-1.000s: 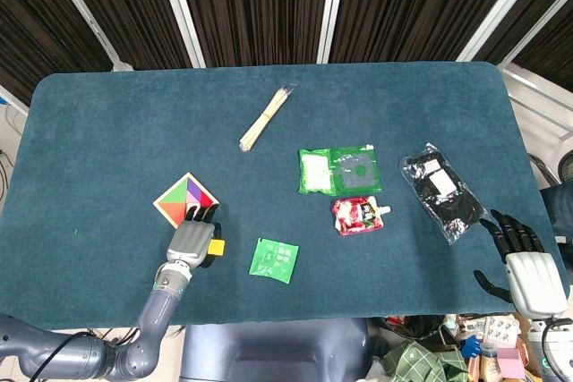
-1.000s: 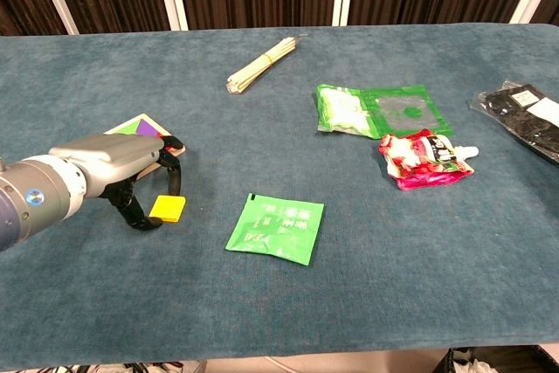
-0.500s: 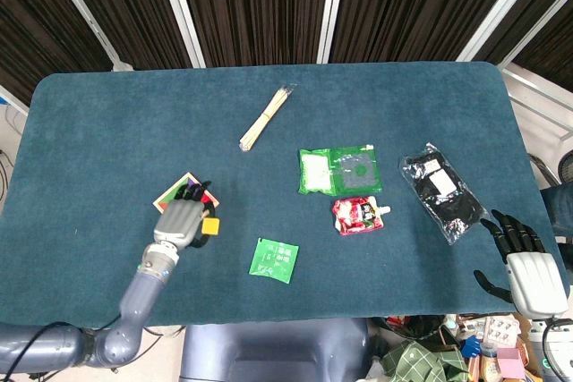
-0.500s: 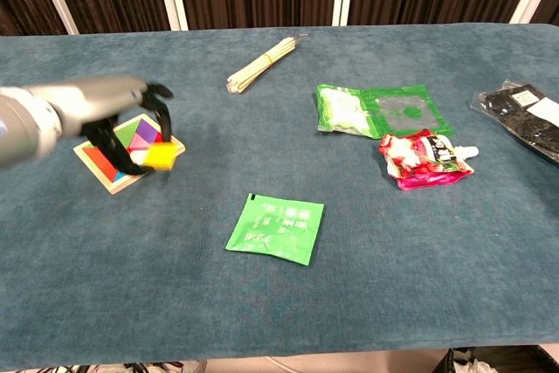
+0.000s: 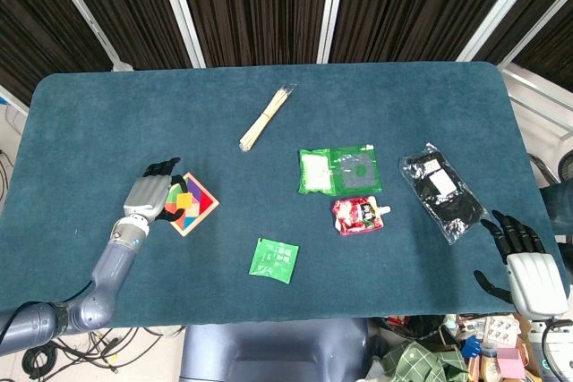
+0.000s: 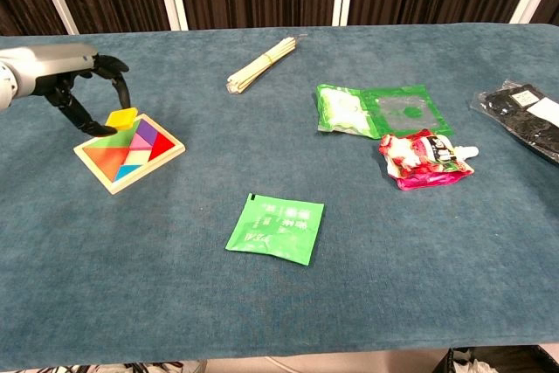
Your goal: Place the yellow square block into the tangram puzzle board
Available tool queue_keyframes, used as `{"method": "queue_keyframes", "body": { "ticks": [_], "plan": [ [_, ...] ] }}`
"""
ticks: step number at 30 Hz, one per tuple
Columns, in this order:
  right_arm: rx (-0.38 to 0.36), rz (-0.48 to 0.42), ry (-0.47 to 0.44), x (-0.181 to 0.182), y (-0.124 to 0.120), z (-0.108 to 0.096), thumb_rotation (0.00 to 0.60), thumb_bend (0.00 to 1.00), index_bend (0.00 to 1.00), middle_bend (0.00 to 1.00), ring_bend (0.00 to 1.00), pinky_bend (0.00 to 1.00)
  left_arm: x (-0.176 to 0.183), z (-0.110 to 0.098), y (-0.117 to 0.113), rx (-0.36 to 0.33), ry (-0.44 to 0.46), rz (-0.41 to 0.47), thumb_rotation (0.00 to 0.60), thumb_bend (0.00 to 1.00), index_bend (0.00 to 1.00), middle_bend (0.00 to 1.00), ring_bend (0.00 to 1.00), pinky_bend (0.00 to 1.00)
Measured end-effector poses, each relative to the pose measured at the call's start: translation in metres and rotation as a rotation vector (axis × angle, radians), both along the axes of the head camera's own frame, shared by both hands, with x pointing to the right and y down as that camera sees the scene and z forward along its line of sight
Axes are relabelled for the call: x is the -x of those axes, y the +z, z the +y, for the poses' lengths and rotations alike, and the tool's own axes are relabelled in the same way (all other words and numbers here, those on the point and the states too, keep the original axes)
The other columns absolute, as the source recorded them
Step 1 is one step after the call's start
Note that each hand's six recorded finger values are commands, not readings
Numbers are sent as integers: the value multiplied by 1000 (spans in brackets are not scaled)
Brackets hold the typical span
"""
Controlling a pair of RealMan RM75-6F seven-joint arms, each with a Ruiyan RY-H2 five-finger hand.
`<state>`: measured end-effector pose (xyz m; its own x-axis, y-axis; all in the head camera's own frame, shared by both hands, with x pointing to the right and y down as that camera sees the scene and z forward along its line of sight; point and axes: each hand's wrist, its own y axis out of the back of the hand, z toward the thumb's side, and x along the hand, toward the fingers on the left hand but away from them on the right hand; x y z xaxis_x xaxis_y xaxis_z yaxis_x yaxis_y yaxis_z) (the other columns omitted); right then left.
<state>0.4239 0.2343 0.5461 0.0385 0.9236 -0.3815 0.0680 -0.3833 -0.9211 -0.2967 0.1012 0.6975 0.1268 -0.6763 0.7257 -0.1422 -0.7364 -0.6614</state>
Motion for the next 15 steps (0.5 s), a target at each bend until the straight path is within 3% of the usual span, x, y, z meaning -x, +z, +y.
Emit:
{"method": "queue_keyframes", "body": {
  "ticks": [15],
  "plan": [
    [3,4,-3,0,0,0,600,163,147,40,72,129,-2,12,25,76,51,-4,600,337,453,0,0,0]
  ]
}}
